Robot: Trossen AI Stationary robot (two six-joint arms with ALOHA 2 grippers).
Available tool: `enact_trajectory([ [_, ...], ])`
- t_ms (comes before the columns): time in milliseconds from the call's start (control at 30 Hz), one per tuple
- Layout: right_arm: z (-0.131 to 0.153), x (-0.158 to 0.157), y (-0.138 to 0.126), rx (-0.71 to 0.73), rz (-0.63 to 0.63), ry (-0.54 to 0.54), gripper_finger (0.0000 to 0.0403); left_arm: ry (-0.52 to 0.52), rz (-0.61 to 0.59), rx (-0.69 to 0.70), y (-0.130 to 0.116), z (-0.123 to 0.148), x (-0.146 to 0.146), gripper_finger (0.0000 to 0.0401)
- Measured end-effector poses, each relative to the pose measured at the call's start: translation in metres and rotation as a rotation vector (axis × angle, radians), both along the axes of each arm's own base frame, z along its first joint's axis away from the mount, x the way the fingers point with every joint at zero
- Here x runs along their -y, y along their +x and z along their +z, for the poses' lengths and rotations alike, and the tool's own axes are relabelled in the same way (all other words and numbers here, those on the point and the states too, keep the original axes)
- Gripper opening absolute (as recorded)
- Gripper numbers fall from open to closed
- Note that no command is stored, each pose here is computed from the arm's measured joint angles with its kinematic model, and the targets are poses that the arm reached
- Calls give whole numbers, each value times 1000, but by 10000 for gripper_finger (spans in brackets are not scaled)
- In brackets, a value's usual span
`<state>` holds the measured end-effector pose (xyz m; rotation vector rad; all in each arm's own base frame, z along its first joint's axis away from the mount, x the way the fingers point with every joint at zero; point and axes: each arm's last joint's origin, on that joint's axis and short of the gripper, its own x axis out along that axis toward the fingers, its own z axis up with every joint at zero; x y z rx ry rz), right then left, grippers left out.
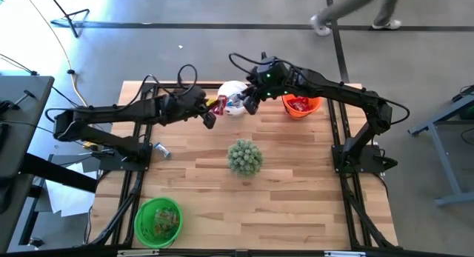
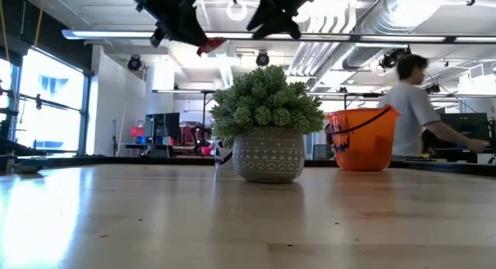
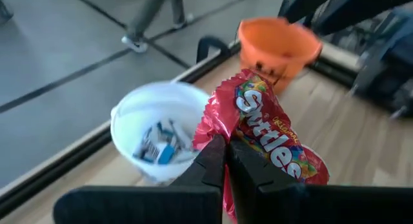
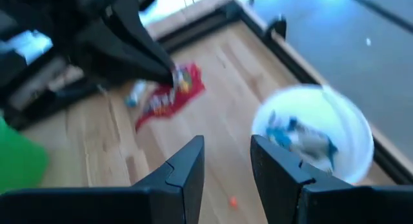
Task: Sort candy
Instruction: Put the red candy into the orange bucket
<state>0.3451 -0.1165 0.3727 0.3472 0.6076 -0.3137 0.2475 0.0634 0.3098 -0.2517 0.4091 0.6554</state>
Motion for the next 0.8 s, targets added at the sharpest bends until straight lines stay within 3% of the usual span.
enact_trajectory([
  [200,9,1,6,112,6,-32,122,32,6,89,1,10,0,0],
  [533,14,0,9,177,13,4,122,197,88,146,3,24,-4,0],
  [800,23,2,13,311,-87,127,122,217,125,186,3,28,-5,0],
])
